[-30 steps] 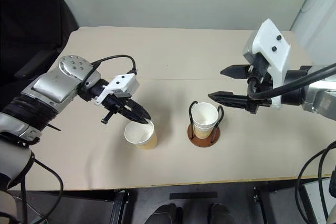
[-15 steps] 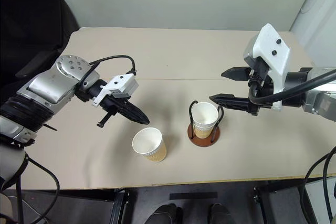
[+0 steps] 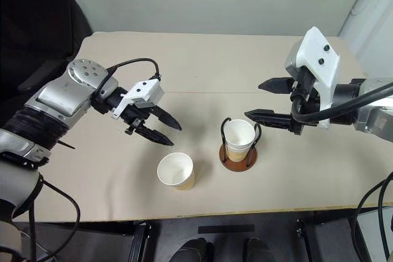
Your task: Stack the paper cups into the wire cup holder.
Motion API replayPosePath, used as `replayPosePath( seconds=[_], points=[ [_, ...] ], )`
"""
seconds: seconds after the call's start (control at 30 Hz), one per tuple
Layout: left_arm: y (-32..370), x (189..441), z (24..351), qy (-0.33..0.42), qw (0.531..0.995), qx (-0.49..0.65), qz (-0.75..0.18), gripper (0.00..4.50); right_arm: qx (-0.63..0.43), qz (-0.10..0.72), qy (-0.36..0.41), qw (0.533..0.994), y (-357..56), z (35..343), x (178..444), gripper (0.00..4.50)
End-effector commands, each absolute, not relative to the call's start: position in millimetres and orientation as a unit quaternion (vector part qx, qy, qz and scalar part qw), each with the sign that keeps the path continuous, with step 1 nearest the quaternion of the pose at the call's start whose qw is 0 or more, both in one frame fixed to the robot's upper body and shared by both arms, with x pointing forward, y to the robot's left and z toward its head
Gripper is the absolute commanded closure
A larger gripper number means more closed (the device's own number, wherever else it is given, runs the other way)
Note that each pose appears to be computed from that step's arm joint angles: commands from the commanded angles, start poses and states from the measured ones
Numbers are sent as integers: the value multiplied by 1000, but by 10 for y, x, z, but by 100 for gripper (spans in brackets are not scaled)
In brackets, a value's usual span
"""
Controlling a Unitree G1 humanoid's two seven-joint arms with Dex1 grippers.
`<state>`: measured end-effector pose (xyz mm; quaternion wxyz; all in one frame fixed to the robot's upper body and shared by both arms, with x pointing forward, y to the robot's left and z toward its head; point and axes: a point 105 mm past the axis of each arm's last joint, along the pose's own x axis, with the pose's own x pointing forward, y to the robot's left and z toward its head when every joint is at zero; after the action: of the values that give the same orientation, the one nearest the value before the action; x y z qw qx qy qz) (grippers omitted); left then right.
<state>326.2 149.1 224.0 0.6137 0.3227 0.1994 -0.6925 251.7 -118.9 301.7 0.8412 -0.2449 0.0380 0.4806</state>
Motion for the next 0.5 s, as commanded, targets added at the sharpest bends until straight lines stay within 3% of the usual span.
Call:
replayPosePath(
  seconds=[0.03, 0.5],
  points=[
    [1506, 3159, 2316, 202, 597, 326, -704, 179, -253, 476, 25, 842, -1201, 3074, 2494, 116],
    [1626, 3013, 2207, 228, 584, 321, -710, 179, -253, 476, 27, 842, -1202, 3051, 2493, 116]
  ],
)
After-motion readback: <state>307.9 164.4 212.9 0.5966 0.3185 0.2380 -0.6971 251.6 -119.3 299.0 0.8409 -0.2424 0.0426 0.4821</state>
